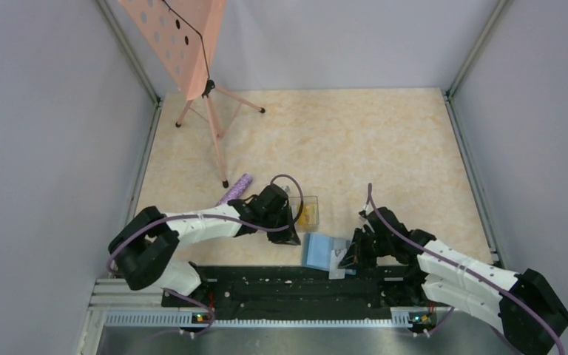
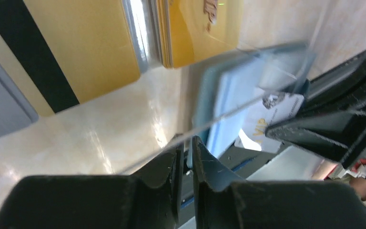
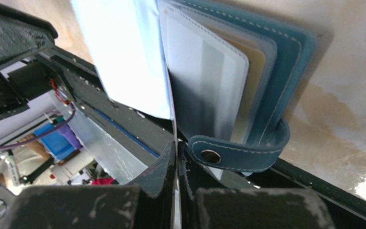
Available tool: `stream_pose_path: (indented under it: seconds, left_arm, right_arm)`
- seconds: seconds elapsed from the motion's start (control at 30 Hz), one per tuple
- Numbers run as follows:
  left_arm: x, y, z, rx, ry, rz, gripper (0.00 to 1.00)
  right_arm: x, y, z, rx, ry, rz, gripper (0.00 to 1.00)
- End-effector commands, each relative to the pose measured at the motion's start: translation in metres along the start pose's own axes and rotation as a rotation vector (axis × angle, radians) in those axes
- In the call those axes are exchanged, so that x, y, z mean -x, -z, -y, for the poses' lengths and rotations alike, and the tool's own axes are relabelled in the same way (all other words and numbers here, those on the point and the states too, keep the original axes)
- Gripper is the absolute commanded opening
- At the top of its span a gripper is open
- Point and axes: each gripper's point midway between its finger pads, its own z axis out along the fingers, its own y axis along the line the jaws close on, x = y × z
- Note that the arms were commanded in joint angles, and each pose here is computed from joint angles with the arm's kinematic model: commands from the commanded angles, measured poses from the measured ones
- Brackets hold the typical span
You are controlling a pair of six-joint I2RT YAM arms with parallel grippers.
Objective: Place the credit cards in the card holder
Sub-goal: Insert the credit card into the card holder.
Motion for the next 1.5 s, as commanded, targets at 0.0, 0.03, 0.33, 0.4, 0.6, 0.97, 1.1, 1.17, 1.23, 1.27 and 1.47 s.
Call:
stream_pose_path:
  seconds: [0.0,0.03,0.33,0.4,0.6,0.97,1.1,1.17,1.23,1.27,1.47]
  left_arm:
    - [0.024,-0.018,0.005,0.044,-0.013,0.056,0.17]
    - [0.027,-0.024,0.003,0.066,-0.01,0.056,0.16]
    - [0.076,-0.04,-0.002,0.231,0.004,0.135,0.14]
    - [0.083,-0.041,0.001,0.223,-0.001,0.129,0.17]
    - [0.06,-0.034,0.011,0.16,0.016,0.088,0.26]
    - [0.005,-0.042,0.011,0.184,0.093,0.035,0.21]
    - [0.002,-0.034,0.01,0.212,0.083,0.022,0.21]
    - [0.004,-0.021,0.011,0.233,0.061,0.032,0.22]
    - [0.0,-0.007,0.013,0.232,0.061,0.026,0.24]
    - [-0.002,-0.001,0.014,0.225,0.065,0.028,0.24]
    - [-0.005,0.029,0.019,0.187,0.084,0.082,0.26]
  right_arm:
    - [0.017,0.003,-0.009,-0.01,0.067,0.016,0.0]
    - [0.019,0.002,-0.007,-0.017,0.07,0.013,0.0]
    - [0.038,0.015,-0.015,-0.003,0.137,0.016,0.0]
    - [0.041,0.017,-0.014,-0.012,0.153,0.013,0.0]
    - [0.045,0.021,-0.017,0.041,0.162,0.0,0.0]
    - [0.066,0.038,-0.019,0.206,0.059,0.052,0.0]
    - [0.066,0.04,-0.018,0.206,0.05,0.057,0.0]
    - [0.067,0.039,-0.018,0.208,0.05,0.056,0.0]
    - [0.068,0.038,-0.017,0.21,0.055,0.056,0.0]
    - [0.067,0.038,-0.017,0.212,0.053,0.047,0.0]
    - [0.065,0.042,-0.021,0.224,0.082,0.069,0.0]
